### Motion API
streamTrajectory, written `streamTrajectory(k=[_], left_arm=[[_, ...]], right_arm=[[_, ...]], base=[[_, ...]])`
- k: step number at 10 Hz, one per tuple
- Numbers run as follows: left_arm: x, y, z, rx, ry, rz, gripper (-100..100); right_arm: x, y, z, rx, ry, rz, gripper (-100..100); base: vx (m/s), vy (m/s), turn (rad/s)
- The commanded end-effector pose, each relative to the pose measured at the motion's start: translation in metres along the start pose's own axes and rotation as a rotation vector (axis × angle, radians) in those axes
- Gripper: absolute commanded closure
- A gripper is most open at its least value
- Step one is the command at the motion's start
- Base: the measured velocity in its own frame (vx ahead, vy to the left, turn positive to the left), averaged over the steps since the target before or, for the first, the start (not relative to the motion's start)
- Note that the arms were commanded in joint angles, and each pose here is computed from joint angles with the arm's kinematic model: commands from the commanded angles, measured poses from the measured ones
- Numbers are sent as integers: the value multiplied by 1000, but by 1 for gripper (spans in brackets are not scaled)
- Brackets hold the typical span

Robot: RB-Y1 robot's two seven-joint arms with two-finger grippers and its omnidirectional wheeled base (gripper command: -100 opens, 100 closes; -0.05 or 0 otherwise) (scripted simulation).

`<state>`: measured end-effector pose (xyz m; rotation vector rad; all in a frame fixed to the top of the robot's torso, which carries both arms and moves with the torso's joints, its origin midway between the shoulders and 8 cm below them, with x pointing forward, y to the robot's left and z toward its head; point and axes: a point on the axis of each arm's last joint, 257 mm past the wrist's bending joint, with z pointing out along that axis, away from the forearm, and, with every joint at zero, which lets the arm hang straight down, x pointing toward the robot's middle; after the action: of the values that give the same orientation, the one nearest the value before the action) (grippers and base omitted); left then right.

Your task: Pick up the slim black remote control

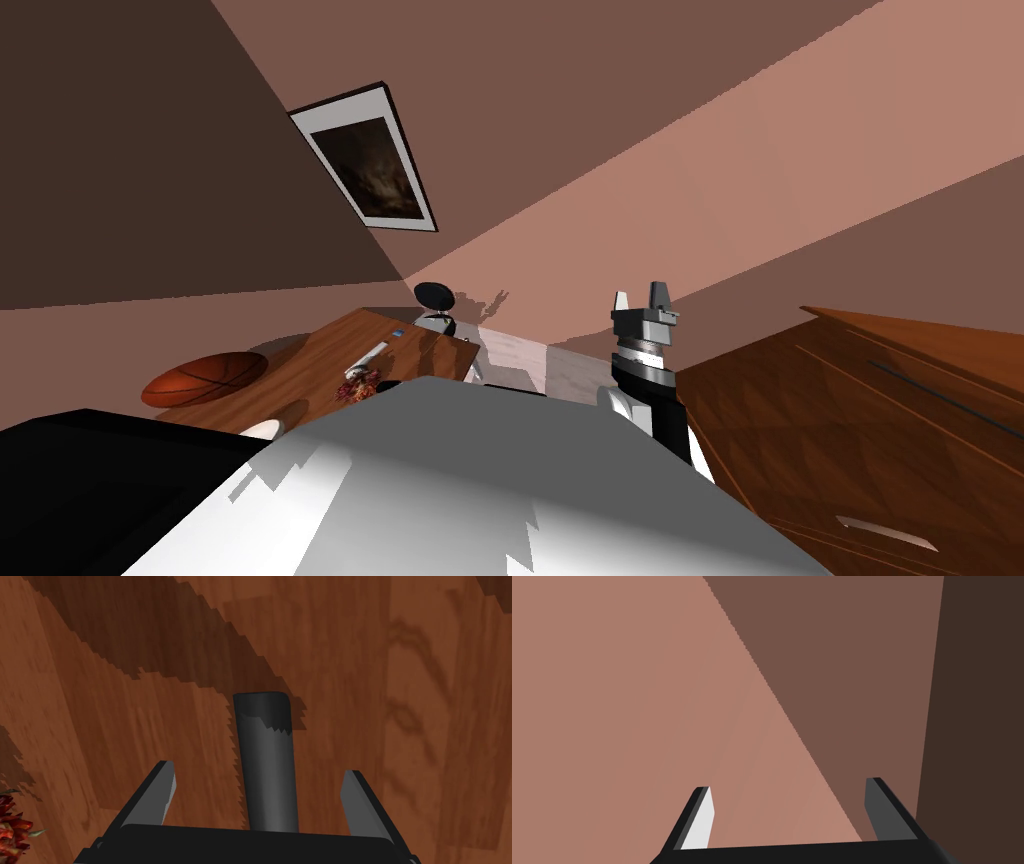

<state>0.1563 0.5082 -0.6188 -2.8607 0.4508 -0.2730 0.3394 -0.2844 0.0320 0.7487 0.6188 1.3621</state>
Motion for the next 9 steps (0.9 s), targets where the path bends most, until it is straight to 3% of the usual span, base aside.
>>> streamTrajectory(k=[1,3,4,9], left_arm=[[-11,5,2,-30,-26,-31,-100],[-37,18,1,-88,-88,-92,-100],[-34,16,1,-85,-82,-90,-100],[-68,31,-2,-145,-161,-157,-100]], right_arm=[[0,0,0,0,0,0,0],[0,0,0,0,0,0,0],[0,0,0,0,0,0,0],[0,0,0,0,0,0,0]], base=[[-19,16,-144],[-48,55,-192],[-34,46,-47],[-18,14,-57]])
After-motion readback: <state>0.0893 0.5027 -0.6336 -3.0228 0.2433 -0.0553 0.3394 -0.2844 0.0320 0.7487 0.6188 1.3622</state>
